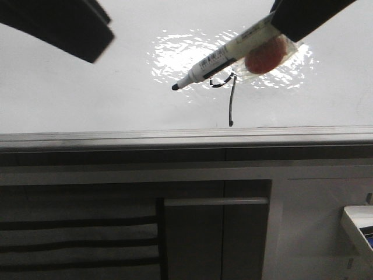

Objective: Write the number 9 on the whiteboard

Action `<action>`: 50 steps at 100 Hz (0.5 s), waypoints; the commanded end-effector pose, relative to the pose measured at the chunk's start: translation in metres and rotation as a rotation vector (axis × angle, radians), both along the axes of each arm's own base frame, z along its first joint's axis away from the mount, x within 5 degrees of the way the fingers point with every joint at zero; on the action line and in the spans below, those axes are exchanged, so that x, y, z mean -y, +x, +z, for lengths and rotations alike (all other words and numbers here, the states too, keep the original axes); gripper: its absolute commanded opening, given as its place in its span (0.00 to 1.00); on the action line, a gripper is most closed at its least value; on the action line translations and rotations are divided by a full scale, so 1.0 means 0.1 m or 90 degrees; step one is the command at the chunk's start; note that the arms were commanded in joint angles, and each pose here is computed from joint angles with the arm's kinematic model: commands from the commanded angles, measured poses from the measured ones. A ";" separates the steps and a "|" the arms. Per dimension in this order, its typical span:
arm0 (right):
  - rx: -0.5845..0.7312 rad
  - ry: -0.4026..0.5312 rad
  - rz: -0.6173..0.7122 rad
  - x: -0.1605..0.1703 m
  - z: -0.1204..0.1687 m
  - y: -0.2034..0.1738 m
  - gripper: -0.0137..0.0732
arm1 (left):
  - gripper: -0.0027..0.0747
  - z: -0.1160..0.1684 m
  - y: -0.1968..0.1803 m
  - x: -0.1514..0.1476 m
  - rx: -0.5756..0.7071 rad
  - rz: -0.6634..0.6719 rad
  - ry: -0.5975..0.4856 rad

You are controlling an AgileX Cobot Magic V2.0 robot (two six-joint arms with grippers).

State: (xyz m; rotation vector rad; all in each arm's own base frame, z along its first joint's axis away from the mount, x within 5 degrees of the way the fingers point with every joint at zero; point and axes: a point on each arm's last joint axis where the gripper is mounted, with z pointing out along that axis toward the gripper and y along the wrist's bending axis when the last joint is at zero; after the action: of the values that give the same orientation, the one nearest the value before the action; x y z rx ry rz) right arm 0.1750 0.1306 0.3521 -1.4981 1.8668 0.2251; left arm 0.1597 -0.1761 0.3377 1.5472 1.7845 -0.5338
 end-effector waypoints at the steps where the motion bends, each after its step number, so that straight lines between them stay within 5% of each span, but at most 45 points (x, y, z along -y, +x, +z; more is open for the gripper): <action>1: 0.049 0.029 0.006 0.00 0.17 -0.02 0.10 | 0.49 0.13 0.05 0.21 0.048 -0.020 -0.024; 24: 0.049 0.028 0.007 0.00 0.17 -0.03 0.10 | 0.49 0.04 0.25 0.62 0.048 -0.060 0.007; 50: 0.049 0.028 0.007 0.00 0.17 -0.03 0.10 | 0.49 0.01 0.38 0.75 0.057 -0.062 0.010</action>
State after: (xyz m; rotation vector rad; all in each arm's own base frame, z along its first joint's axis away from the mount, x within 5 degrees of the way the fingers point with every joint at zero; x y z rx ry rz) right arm 0.1740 0.1307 0.3517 -1.5146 1.8633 0.2253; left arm 0.1984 -0.2488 0.3177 1.7180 1.7338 -0.4850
